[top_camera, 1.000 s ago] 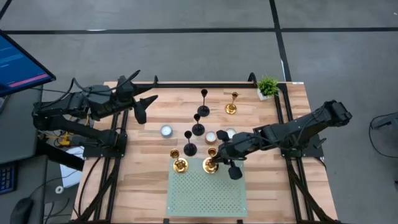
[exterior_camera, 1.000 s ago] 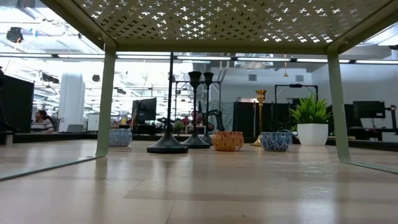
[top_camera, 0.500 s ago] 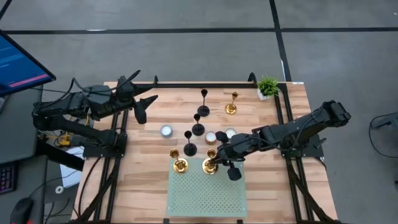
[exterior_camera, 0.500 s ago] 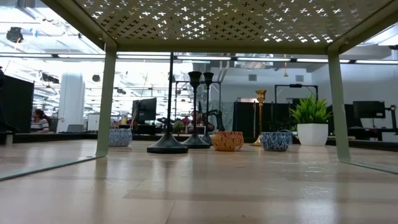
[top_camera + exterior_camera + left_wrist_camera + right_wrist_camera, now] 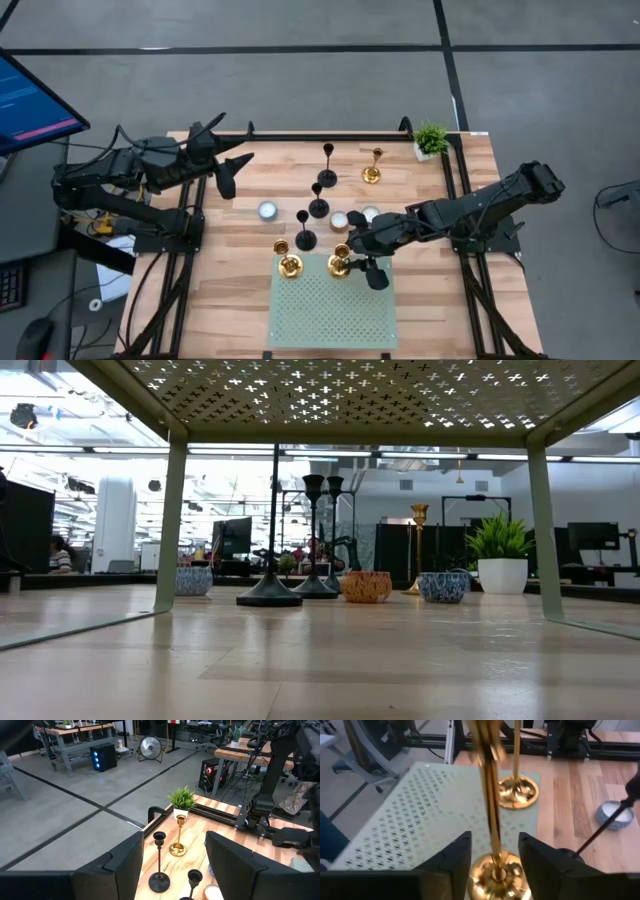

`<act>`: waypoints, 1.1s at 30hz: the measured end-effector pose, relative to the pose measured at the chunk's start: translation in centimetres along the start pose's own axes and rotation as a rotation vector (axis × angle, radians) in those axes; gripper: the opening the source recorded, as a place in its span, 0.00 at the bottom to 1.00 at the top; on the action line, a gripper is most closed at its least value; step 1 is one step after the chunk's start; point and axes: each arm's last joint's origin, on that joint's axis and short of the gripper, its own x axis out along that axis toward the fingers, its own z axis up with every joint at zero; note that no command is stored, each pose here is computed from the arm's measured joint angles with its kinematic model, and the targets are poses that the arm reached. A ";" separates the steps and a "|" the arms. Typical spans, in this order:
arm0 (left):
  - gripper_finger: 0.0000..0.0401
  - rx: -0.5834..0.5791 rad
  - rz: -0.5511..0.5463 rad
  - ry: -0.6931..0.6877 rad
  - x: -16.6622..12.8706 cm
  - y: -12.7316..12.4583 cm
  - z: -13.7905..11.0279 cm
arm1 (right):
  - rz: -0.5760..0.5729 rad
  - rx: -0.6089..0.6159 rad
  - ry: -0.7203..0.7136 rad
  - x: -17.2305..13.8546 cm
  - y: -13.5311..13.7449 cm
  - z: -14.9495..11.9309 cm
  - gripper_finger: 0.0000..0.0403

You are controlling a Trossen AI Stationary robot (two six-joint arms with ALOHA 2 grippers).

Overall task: Pick & Place candle stick holders
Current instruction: Put the gold candle holder on the shelf aligned with the other gold candle holders

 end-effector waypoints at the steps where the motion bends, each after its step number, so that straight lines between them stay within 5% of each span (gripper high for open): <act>1: 0.53 0.000 0.000 0.000 0.0 0.0 0.0 | 0.000 0.003 0.004 -0.2 0.0 0.3 0.41; 13: 0.53 0.000 0.000 -0.001 0.0 0.0 0.0 | -0.105 0.075 0.110 -10.1 -0.5 1.9 0.50; 20: 0.53 -0.003 0.000 0.000 0.0 0.0 0.0 | -0.555 0.251 0.068 -17.5 -2.9 -0.4 0.49; 25: 0.53 -0.003 0.000 0.000 0.0 0.0 0.0 | -0.780 0.436 0.049 -17.8 -4.9 -3.6 0.54; 33: 0.53 -0.009 0.010 -0.008 0.0 0.0 0.1 | -0.896 0.589 0.110 -13.5 -9.2 -10.4 0.67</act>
